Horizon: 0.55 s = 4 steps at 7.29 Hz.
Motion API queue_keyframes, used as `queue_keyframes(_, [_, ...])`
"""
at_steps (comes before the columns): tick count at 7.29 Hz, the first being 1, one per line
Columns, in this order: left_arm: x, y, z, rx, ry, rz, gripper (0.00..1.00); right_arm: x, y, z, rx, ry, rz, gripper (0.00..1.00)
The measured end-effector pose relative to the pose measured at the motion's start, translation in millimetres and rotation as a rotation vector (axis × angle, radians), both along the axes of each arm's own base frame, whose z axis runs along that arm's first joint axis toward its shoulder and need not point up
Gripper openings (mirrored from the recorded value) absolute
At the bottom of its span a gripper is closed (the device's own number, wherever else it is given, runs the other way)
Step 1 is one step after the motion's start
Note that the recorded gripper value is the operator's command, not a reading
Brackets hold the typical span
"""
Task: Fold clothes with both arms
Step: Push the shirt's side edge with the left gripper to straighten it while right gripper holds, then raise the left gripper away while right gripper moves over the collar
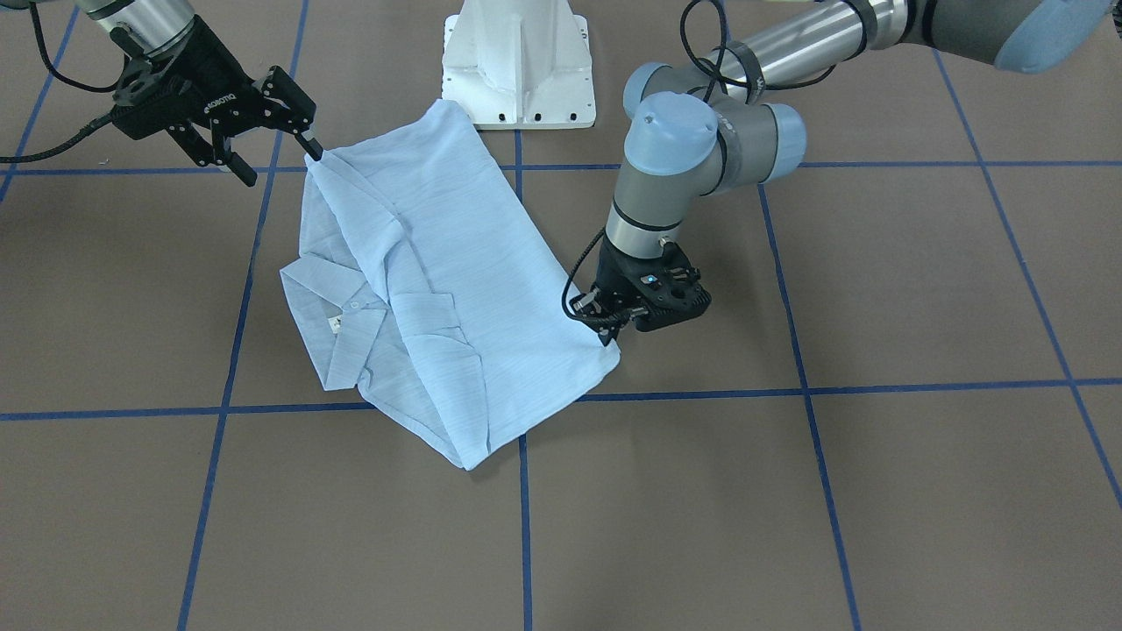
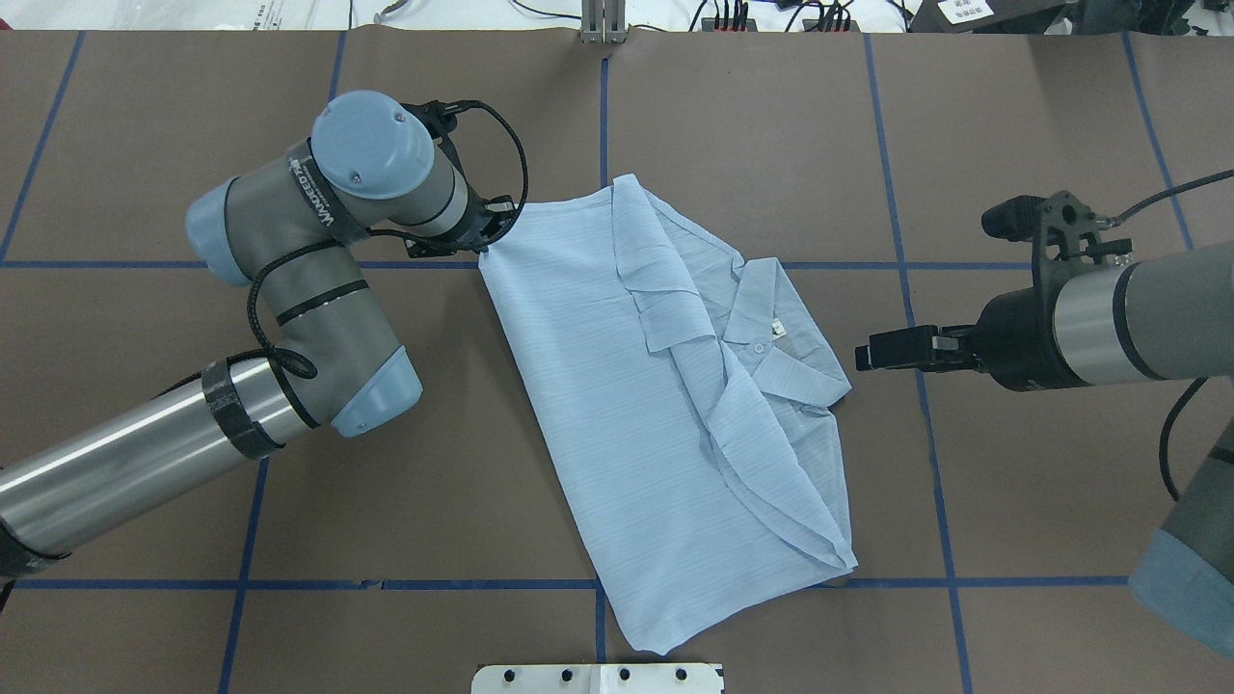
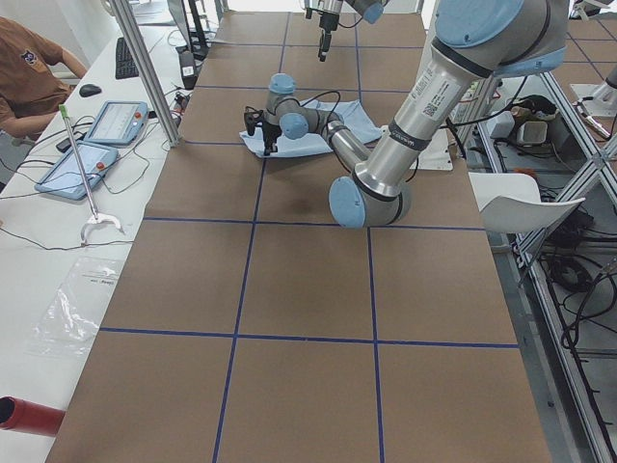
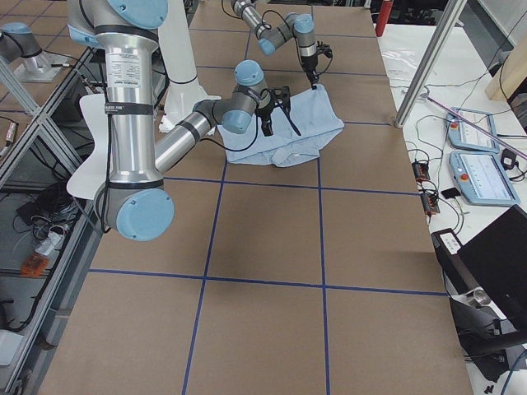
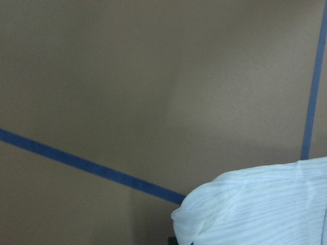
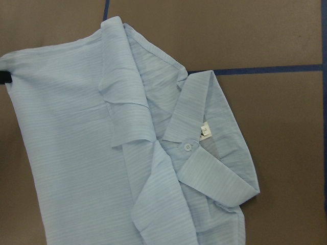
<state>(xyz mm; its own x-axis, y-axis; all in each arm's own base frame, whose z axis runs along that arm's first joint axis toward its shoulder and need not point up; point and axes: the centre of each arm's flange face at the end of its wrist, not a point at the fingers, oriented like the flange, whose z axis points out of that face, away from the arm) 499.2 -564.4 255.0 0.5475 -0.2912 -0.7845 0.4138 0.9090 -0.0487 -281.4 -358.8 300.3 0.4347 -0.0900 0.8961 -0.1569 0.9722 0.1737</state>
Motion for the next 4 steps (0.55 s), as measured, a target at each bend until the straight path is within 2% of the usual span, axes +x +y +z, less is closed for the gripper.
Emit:
queue_keyframes(2, [20,-51,25,0.087,-0.003,-0.042,0.0,0,-1,0,-0.001,0.0,0.002,1.0])
queue_keyframes(4, [40,-84,23,0.149,-0.001,-0.101,0.0,1,-1,1,-0.002,0.001,0.001,1.0])
